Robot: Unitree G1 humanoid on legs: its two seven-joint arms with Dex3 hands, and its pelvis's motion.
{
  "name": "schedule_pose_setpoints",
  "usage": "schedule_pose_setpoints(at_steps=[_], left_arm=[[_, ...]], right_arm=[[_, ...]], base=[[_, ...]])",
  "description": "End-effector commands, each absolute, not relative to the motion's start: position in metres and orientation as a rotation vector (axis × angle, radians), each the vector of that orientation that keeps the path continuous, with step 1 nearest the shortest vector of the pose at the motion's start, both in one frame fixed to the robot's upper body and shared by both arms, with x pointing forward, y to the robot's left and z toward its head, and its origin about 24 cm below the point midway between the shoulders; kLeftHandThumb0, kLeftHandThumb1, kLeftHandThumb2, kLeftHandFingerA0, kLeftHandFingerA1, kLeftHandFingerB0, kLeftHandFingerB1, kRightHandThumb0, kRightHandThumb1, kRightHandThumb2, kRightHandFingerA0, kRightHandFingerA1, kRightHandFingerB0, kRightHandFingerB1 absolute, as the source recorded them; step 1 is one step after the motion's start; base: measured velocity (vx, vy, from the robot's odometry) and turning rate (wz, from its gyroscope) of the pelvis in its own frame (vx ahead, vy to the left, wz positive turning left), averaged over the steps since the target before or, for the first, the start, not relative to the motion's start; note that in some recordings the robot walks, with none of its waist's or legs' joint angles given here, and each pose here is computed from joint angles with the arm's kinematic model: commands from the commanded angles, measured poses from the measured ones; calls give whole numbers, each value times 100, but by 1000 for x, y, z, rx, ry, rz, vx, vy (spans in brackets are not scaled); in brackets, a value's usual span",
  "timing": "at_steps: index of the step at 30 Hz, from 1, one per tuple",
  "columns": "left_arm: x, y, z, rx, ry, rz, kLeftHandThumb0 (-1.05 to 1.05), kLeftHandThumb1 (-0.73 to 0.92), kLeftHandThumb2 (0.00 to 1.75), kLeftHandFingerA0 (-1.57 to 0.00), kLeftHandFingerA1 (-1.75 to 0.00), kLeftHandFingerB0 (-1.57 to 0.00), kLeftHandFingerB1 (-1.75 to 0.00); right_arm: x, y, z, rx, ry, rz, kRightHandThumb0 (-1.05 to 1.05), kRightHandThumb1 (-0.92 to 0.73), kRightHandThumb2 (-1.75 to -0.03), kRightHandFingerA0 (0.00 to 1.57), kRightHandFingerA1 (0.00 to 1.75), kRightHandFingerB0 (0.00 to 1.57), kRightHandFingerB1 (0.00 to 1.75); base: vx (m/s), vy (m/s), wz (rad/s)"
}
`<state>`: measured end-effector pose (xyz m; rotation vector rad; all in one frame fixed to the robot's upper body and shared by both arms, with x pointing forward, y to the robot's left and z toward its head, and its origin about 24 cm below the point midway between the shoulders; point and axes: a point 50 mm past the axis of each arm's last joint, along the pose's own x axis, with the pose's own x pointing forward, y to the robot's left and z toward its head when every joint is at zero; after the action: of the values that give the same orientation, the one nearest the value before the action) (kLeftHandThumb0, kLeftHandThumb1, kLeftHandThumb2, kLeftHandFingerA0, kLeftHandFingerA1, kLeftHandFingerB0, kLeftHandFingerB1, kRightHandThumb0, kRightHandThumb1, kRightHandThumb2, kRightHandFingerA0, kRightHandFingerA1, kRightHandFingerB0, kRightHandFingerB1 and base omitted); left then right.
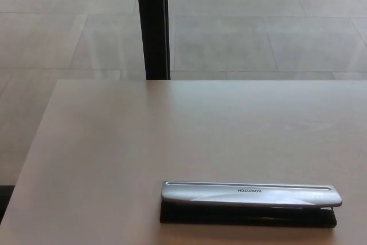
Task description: A hole pucnch is kept on the middle on the desk infront of the robot and the robot uses both its hands as fists to press on it and use it
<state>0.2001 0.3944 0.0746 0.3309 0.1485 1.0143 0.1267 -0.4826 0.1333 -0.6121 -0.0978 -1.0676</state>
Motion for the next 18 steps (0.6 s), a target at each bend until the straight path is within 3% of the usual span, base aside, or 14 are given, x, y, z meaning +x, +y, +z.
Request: schedule_pose_setpoints(at_steps=[1, 2, 3, 4, 5, 6, 7, 8, 11, 12, 13, 16, 17, 18], left_arm=[[62, 452, 5, -140, 635, 1305, -31, 42, 95, -102, -173, -72, -99], [59, 450, 1, -158, 641, 1317, -32, 42, 104, -94, -175, -74, -120], [52, 444, -11, -205, 652, 1343, -37, 48, 111, -121, -136, -86, -108], [47, 438, -19, -253, 657, 1365, -37, 48, 111, -121, -136, -86, -108], [44, 437, -22, -267, 654, 1372, -28, 43, 107, -91, -174, -70, -121], [41, 433, -25, -289, 650, 1382, -28, 43, 107, -91, -174, -70, -121], [40, 426, -30, -301, 679, 1377, -27, 44, 112, -92, -171, -77, -113], [35, 413, -41, -312, 688, 1346, -29, 38, 111, -88, -162, -68, -97], [25, 402, -56, -220, 795, 1313, -52, 55, 83, -96, -174, -79, -106], [21, 398, -62, -209, 826, 1303, -54, 63, 85, -97, -175, -80, -114], [17, 387, -73, -182, 909, 1281, -23, 33, 123, -91, -172, -79, -108], [15, 380, -78, -168, 955, 1253, -19, 35, 109, -84, -167, -77, -103], [16, 380, -74, -125, 967, 1219, -14, 28, 109, -95, -166, -73, -102], [17, 384, -71, -112, 952, 1210, -21, 30, 110, -97, -165, -71, -104]], right_arm=[[27, -511, 55, 53, 241, -1588, -43, -66, -88, 94, 157, 63, 93], [27, -510, 52, 70, 250, -1597, -43, -61, -86, 101, 165, 68, 94], [29, -506, 42, 132, 269, -1604, -45, -44, -100, 134, 140, 85, 95], [31, -501, 32, 195, 276, -1598, -45, -44, -100, 134, 140, 85, 95], [32, -499, 29, 213, 279, -1590, -41, -45, -103, 130, 138, 87, 93], [33, -497, 24, 240, 282, -1578, -41, -45, -103, 130, 138, 87, 93], [37, -492, 17, 254, 309, -1563, -35, -56, -86, 94, 168, 85, 91], [41, -485, 5, 362, 312, -1568, -34, -50, -81, 97, 168, 85, 96], [44, -475, -9, 368, 359, -1548, -33, -51, -90, 83, 166, 81, 89], [45, -470, -13, 335, 377, -1524, -31, -49, -89, 95, 168, 81, 89], [47, -460, -25, 290, 431, -1490, -32, -40, -84, 108, 167, 89, 91], [49, -453, -33, 303, 453, -1476, -29, -44, -87, 106, 167, 88, 88], [52, -444, -40, 257, 480, -1452, -33, -49, -85, 102, 161, 86, 87], [56, -436, -45, 191, 489, -1432, -35, -42, -102, 127, 134, 85, 90]], base=[[0, 0, 0], [0, 0, 0], [0, 0, 0], [0, 0, 0], [0, 0, 0], [0, 0, 0], [0, 0, 0], [0, 0, 0], [0, 0, 0], [0, 0, 0], [0, 0, 0], [0, 0, 0], [0, 0, 0], [0, 0, 0]])
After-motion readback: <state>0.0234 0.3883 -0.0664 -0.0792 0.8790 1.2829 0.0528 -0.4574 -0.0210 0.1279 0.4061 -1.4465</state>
